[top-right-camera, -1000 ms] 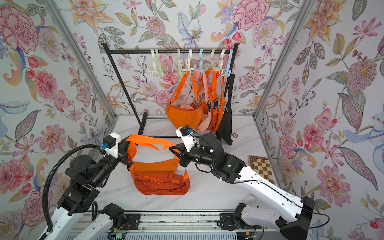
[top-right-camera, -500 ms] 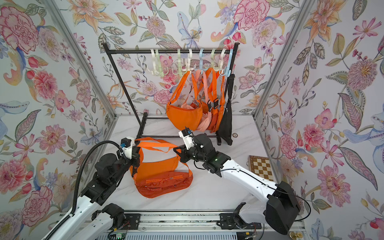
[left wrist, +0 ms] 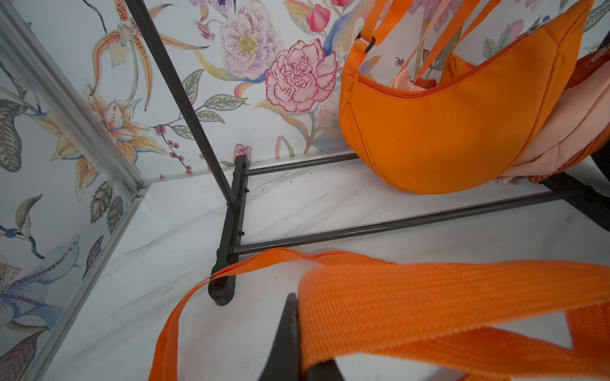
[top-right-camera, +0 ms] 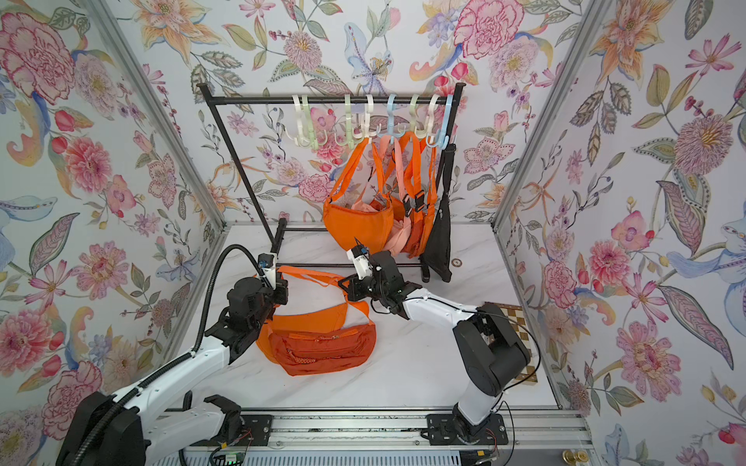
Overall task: Take the bag off the hook
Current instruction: Place the bag inside the bag.
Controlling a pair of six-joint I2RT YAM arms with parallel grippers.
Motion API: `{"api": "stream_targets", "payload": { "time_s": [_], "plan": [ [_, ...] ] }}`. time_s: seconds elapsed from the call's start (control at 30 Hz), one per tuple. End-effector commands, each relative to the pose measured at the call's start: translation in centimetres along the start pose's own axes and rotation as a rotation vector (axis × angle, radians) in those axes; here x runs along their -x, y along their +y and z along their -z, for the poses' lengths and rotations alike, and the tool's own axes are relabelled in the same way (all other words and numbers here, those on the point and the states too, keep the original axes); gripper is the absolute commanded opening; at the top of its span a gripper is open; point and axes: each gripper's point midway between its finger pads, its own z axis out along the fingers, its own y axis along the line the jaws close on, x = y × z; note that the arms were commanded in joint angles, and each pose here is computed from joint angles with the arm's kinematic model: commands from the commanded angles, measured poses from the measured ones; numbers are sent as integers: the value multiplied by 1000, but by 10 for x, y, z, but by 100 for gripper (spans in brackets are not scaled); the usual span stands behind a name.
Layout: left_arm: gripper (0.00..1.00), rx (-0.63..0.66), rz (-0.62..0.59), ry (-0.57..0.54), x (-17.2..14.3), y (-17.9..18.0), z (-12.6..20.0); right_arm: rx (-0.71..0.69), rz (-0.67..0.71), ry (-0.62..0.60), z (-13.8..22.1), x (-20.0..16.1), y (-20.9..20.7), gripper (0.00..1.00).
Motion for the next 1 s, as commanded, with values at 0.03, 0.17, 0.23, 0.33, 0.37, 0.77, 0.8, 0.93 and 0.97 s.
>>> {"api": "stream_targets", "payload": {
  "time_s": [0.03, 0.17, 0.23, 0.33, 0.37, 0.77, 0.8, 0.93, 0.97],
  "plan": [
    [4, 142, 66, -48, 0, 30, -15, -2, -45, -26, -12, 12, -28, 3],
    [16, 149, 75, -14, -15, 32, -34, 3, -59, -10, -26, 6, -42, 16],
    [29, 154, 71, 9, -23, 33, -43, 7, -69, -2, -32, 4, -48, 28],
    [49, 136, 81, 30, -30, 31, -51, 4, -63, -3, -35, 4, -52, 47],
    [50, 129, 88, 31, -30, 30, -53, 1, -57, -6, -34, 5, -52, 50],
    [100, 122, 121, -10, 21, 36, -28, -42, 17, -47, -3, 30, -35, 60],
    [99, 108, 119, -8, 25, 35, -24, -47, 24, -53, 1, 34, -32, 60],
    [100, -16, 88, 48, 20, 16, -12, -59, 33, -73, 17, 41, -23, 61],
    [99, -52, 78, 79, 14, 10, -12, -62, 34, -74, 20, 41, -22, 61]
  ]
}}
